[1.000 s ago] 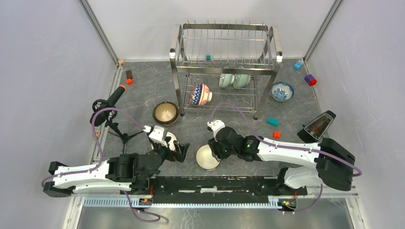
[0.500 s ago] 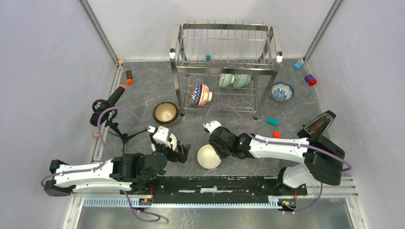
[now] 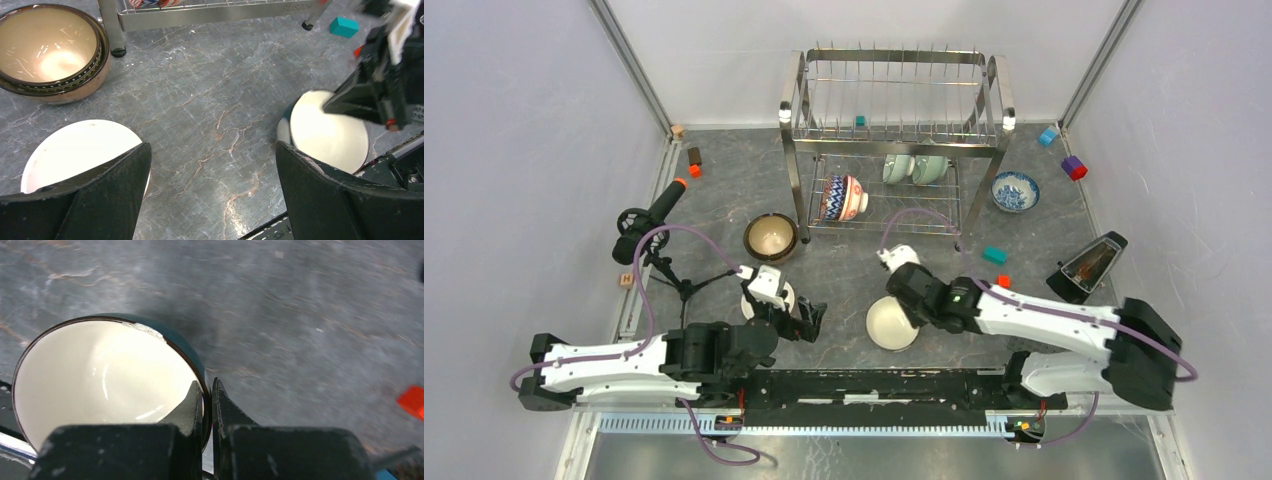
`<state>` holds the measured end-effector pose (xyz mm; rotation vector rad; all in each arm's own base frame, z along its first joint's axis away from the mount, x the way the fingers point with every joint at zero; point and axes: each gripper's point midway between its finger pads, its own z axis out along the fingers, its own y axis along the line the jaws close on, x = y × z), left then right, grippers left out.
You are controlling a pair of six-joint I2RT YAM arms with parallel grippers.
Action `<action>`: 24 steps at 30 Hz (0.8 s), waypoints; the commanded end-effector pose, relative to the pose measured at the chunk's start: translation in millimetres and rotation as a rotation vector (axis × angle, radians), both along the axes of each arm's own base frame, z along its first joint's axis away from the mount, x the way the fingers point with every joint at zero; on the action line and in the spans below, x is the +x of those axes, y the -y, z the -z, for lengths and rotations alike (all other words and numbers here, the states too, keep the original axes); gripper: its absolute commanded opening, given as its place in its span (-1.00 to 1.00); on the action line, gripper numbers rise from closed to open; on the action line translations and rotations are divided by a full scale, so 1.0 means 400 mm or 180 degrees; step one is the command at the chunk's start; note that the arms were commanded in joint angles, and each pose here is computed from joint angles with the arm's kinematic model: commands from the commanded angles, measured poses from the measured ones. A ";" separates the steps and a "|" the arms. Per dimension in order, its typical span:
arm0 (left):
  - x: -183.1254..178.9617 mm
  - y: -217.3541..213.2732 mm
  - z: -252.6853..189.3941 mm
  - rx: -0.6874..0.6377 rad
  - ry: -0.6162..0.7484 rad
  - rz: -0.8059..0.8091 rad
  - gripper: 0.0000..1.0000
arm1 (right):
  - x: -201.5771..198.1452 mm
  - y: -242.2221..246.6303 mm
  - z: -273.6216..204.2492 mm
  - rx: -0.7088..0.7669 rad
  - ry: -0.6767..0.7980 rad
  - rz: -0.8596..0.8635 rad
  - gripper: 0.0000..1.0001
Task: Unload the bowls from the dish rack
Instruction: Move the bowl to the center of the board.
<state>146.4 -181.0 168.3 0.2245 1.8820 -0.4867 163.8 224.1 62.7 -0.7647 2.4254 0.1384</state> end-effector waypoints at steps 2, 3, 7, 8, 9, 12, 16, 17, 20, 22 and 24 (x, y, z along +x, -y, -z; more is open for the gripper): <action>0.018 0.015 -0.022 -0.0247 0.0091 -0.0145 0.97 | 0.046 0.160 -0.053 -0.0018 0.0248 0.0622 -1.00; 0.018 0.018 -0.020 -0.0253 0.0093 -0.0141 0.97 | 0.054 0.190 -0.053 -0.0013 0.0247 0.0739 -1.00; 0.020 0.028 -0.012 -0.0251 0.0096 -0.0155 0.97 | 0.085 0.292 -0.061 0.0026 0.0354 0.1169 -1.00; 0.021 0.030 -0.011 -0.0259 0.0093 -0.0165 0.97 | 0.090 0.317 -0.054 0.0007 0.0362 0.1287 -1.00; 0.021 0.032 -0.008 -0.0253 0.0088 -0.0174 0.97 | 0.095 0.336 -0.049 0.0019 0.0381 0.1379 -1.00; 0.022 0.040 -0.001 -0.0283 0.0055 -0.0199 0.97 | 0.110 0.388 -0.020 0.0149 0.0374 0.1721 -1.00; 0.018 0.055 0.015 -0.0312 -0.0016 -0.0189 0.97 | 0.119 0.445 0.016 0.0275 0.0311 0.2102 -1.00; 0.016 0.058 0.019 -0.0307 -0.0036 -0.0181 0.97 | 0.121 0.459 0.018 0.0283 0.0320 0.2182 -1.00; 0.014 0.064 0.032 -0.0294 -0.0083 -0.0179 0.97 | 0.133 0.501 0.012 0.0309 0.0380 0.2421 -1.00; 0.013 0.066 0.038 -0.0293 -0.0098 -0.0177 0.97 | 0.136 0.523 0.013 0.0317 0.0379 0.2537 -1.00; 0.012 0.068 0.040 -0.0278 -0.0099 -0.0172 0.97 | 0.138 0.546 0.013 0.0301 0.0393 0.2647 -1.00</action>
